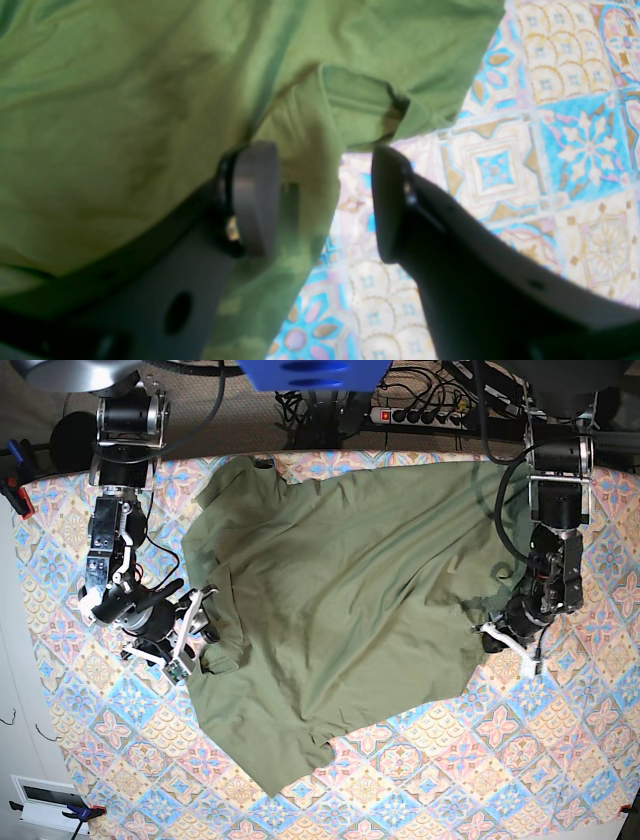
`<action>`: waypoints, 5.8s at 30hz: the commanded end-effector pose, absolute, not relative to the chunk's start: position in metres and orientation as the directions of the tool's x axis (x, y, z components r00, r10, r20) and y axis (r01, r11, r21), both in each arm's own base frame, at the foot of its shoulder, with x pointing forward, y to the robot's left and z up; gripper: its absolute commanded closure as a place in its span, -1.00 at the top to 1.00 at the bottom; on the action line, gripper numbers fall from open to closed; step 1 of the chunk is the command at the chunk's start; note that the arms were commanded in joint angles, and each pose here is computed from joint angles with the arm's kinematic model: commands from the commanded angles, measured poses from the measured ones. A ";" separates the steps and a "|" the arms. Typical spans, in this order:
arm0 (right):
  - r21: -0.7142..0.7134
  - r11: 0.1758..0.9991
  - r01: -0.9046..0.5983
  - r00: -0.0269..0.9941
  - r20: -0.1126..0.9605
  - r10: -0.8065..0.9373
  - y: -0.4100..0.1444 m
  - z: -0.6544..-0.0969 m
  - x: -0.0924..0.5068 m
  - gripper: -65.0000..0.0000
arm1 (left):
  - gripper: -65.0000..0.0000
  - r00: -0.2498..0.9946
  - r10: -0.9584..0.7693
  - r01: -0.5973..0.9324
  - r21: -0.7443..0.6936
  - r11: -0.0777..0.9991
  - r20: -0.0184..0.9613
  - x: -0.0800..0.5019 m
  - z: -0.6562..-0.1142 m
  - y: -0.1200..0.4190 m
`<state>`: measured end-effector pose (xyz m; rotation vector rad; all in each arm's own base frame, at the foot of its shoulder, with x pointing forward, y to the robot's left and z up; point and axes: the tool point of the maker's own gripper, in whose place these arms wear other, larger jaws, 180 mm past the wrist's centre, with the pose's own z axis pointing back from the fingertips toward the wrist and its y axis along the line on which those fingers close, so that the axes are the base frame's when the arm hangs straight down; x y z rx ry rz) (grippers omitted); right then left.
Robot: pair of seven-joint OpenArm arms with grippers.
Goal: Layout the t-shirt on the table in an organized manner, then fold the t-shirt properly
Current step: 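Pull the grasped fabric outward with both grippers to smooth the shirt, then pull the shirt sides apart with both grippers, left gripper sliding along the hem, then drag the shirt edge with the left gripper to straighten the side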
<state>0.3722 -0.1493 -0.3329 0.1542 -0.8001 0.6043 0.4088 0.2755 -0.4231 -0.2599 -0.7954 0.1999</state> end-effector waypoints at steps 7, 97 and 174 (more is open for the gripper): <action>-0.104 0.819 -0.564 0.507 0.739 0.443 -0.148 -0.322 0.375 -0.12 | -1.00 0.582 0.357 -0.199 -0.298 0.934 0.731 0.413 -0.394 0.333; 0.081 0.996 -0.034 0.722 0.691 -0.031 -0.369 -0.380 0.381 -0.91 | -0.32 0.579 0.175 -0.016 -0.203 0.979 0.797 0.488 -0.373 0.235; 0.056 0.997 -0.048 0.699 0.715 -0.006 -0.356 -0.371 0.378 -0.90 | -0.40 0.719 0.097 0.010 -0.149 0.989 0.689 0.471 -0.418 0.197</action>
